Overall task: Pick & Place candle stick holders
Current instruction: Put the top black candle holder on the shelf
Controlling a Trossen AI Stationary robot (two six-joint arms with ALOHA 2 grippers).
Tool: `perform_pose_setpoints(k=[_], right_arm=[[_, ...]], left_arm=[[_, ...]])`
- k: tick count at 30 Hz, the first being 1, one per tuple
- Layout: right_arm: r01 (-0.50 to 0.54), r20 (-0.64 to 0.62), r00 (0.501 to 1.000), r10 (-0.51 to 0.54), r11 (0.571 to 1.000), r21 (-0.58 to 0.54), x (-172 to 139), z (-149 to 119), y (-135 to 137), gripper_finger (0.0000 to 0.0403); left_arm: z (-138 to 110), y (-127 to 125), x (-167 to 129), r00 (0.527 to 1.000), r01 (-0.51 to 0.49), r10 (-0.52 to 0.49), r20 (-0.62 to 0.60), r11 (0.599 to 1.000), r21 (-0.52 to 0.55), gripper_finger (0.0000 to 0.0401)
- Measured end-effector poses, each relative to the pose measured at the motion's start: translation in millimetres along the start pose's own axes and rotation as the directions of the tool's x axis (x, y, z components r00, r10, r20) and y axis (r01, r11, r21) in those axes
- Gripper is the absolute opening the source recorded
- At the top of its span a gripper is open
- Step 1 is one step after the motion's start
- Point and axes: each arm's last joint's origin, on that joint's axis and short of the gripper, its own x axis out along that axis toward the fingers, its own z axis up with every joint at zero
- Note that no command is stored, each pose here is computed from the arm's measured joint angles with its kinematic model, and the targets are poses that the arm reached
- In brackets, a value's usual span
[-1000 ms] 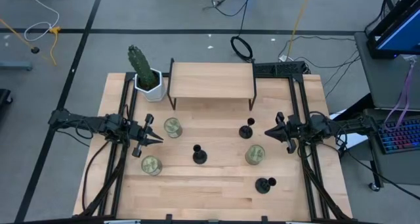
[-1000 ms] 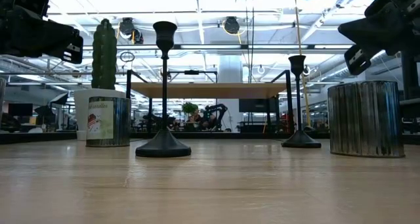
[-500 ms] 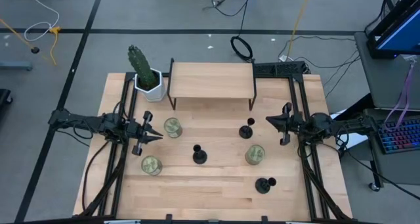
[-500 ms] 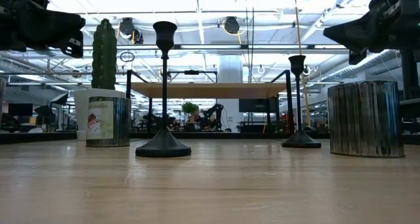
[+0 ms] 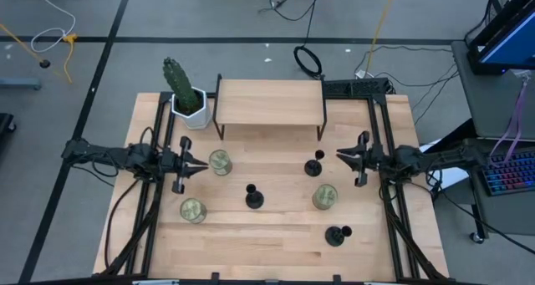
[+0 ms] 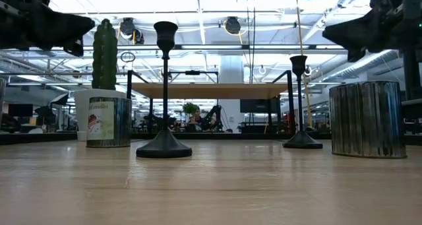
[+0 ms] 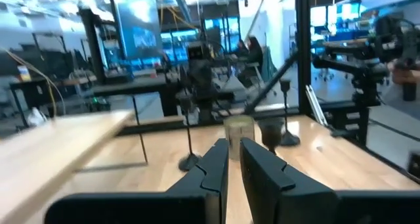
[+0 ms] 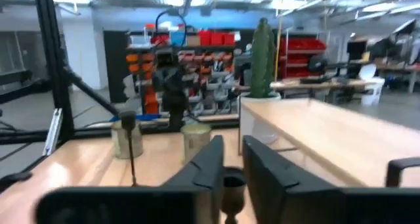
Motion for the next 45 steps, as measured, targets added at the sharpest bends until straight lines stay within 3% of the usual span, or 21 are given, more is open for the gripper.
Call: perform_pose_setpoints(k=[7, 13, 21, 27, 32, 45], right_arm=[[0.014, -0.099, 0.995, -0.008, 0.998, 0.055, 11.7, -10.6, 3.5, 0.0181], [0.082, -0.228, 0.971, -0.066, 0.995, 0.061, 18.6, -26.1, 4.2, 0.0223], [0.198, -0.338, 0.929, -0.151, 0.974, 0.109, 25.3, -42.1, 2.0, 0.0228], [0.207, -0.342, 0.928, -0.146, 0.967, 0.149, 34.5, -47.5, 1.7, 0.0226], [0.215, -0.367, 0.918, -0.153, 0.967, 0.135, 39.9, -55.2, 2.4, 0.0224], [0.204, -0.394, 0.906, -0.157, 0.976, 0.081, 58.7, -72.0, 7.2, 0.0218]], left_arm=[[5.9, 1.5, -0.1, 0.998, -0.034, 0.034, 0.057, 0.999, -0.002, 0.0047], [5.7, 1.6, 3.3, 0.998, -0.046, 0.046, 0.052, 0.999, -0.003, 0.005], [-0.2, 1.4, 12.2, 0.996, -0.084, 0.085, -0.01, 0.994, 0.072, 0.0132], [1.8, 4.1, 15.7, 0.983, -0.184, 0.184, 0.006, 0.978, 0.093, 0.018], [-1.4, 3.5, 17.7, 0.983, -0.18, 0.181, -0.022, 0.983, 0.041, 0.019], [-2.7, 3.2, 20.4, 0.983, -0.18, 0.181, -0.03, 0.983, 0.033, 0.0191]])
